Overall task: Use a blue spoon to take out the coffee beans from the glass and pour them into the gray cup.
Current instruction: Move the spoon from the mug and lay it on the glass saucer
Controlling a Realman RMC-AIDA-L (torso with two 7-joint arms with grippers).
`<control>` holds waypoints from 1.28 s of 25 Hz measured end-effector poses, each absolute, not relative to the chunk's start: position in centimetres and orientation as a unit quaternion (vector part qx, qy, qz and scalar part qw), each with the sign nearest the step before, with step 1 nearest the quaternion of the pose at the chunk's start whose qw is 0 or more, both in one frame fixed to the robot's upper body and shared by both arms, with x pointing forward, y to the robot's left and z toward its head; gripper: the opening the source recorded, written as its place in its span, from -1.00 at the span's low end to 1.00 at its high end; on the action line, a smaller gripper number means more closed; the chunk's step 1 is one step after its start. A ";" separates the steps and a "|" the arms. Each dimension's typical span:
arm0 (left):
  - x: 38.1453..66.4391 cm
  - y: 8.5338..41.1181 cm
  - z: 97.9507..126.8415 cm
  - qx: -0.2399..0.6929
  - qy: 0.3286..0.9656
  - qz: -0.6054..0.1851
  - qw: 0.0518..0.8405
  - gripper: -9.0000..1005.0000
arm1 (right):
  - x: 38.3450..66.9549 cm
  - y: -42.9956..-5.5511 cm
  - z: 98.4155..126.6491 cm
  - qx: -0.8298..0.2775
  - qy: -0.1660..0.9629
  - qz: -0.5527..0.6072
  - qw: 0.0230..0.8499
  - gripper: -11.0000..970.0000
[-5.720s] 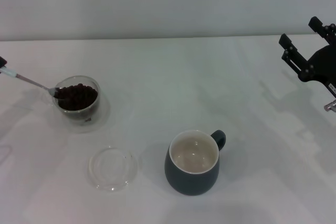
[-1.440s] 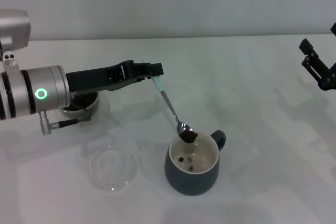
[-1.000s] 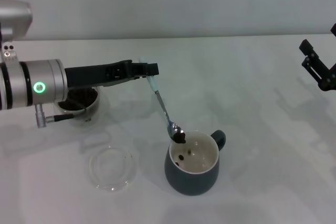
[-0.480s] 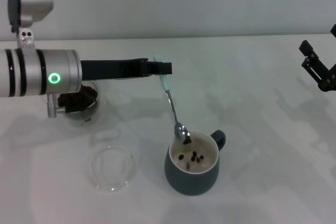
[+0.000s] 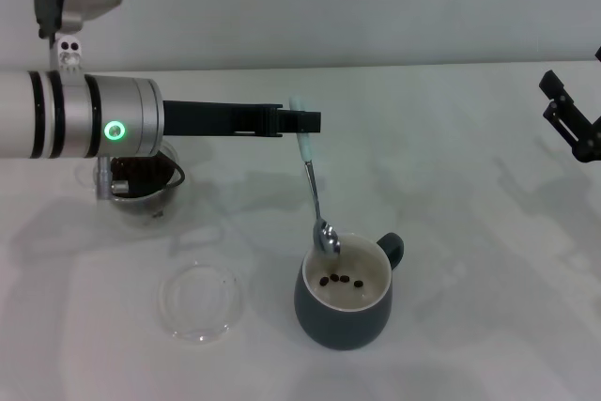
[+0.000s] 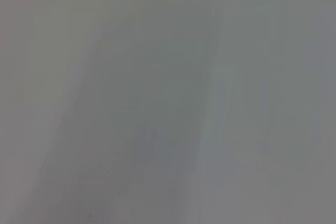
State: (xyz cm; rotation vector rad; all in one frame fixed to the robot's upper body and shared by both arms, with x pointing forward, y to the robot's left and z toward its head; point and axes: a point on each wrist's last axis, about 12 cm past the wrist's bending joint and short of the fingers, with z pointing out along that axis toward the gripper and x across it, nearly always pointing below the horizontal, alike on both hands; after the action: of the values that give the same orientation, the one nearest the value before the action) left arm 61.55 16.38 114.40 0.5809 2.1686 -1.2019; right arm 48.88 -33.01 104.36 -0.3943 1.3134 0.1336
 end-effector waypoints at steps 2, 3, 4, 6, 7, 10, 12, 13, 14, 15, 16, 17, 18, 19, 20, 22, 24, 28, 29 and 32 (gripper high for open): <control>61.6 16.4 114.5 0.216 0.813 -0.453 0.296 -0.73 | 48.9 -33.0 104.4 -0.182 0.606 0.061 0.772 0.52; 61.6 16.5 114.6 0.215 0.812 -0.454 0.298 -0.73 | 48.9 -33.0 104.4 -0.182 0.606 0.061 0.772 0.52; 61.6 16.7 114.8 0.212 0.811 -0.455 0.301 -0.73 | 48.9 -33.0 104.4 -0.182 0.606 0.061 0.772 0.52; 61.5 17.2 115.0 0.207 0.809 -0.457 0.308 -0.73 | 48.9 -33.0 104.4 -0.181 0.606 0.061 0.772 0.52; 61.3 17.6 115.2 0.201 0.807 -0.458 0.313 -0.73 | 48.9 -33.1 104.4 -0.181 0.606 0.060 0.772 0.52; 60.9 18.7 115.5 0.188 0.803 -0.462 0.325 -0.73 | 49.0 -33.1 104.5 -0.178 0.605 0.058 0.774 0.53; 60.5 19.5 115.6 0.179 0.803 -0.461 0.333 -0.73 | 49.1 -33.1 104.5 -0.178 0.604 0.057 0.774 0.53; 60.3 19.8 115.5 0.175 0.804 -0.460 0.334 -0.73 | 49.2 -33.1 104.6 -0.179 0.604 0.057 0.775 0.53; 60.0 20.3 115.2 0.167 0.806 -0.459 0.334 -0.73 | 49.2 -33.1 104.6 -0.179 0.603 0.057 0.775 0.53; 59.7 21.0 114.8 0.155 0.809 -0.458 0.334 -0.73 | 49.3 -33.1 104.7 -0.180 0.601 0.058 0.776 0.53; 59.7 21.0 114.8 0.155 0.809 -0.458 0.334 -0.73 | 49.4 -33.1 104.7 -0.180 0.600 0.058 0.777 0.53; 59.2 21.9 114.0 0.139 0.815 -0.455 0.330 -0.73 | 49.4 -33.1 104.7 -0.180 0.600 0.058 0.777 0.53; 58.9 22.3 113.6 0.132 0.818 -0.453 0.328 -0.73 | 49.4 -33.0 104.8 -0.180 0.600 0.058 0.777 0.53; 58.7 22.7 113.2 0.124 0.821 -0.451 0.326 -0.73 | 49.4 -33.0 104.8 -0.181 0.599 0.058 0.778 0.53; 58.7 22.7 113.2 0.124 0.821 -0.451 0.326 -0.73 | 49.5 -33.0 104.8 -0.181 0.599 0.058 0.778 0.53; 58.2 23.5 112.6 0.109 0.827 -0.446 0.325 -0.73 | 49.5 -33.0 104.8 -0.181 0.598 0.058 0.778 0.53; 57.8 24.7 112.0 0.091 0.832 -0.439 0.326 -0.73 | 49.5 -33.0 104.9 -0.180 0.598 0.057 0.779 0.53; 57.0 26.3 111.0 0.064 0.842 -0.425 0.327 -0.73 | 49.6 -33.1 104.9 -0.177 0.598 0.055 0.780 0.53; 56.9 26.6 110.8 0.060 0.844 -0.422 0.327 -0.73 | 49.5 -33.2 104.9 -0.176 0.598 0.054 0.780 0.53; 56.5 27.0 110.4 0.052 0.848 -0.418 0.322 -0.73 | 49.5 -33.4 104.9 -0.171 0.599 0.050 0.781 0.52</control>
State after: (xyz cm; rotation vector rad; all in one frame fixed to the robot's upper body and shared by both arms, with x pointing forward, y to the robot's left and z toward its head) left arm 56.47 27.01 110.37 0.1370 2.2263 -1.0982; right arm 49.52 -33.40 104.90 -0.3695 1.2940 0.1083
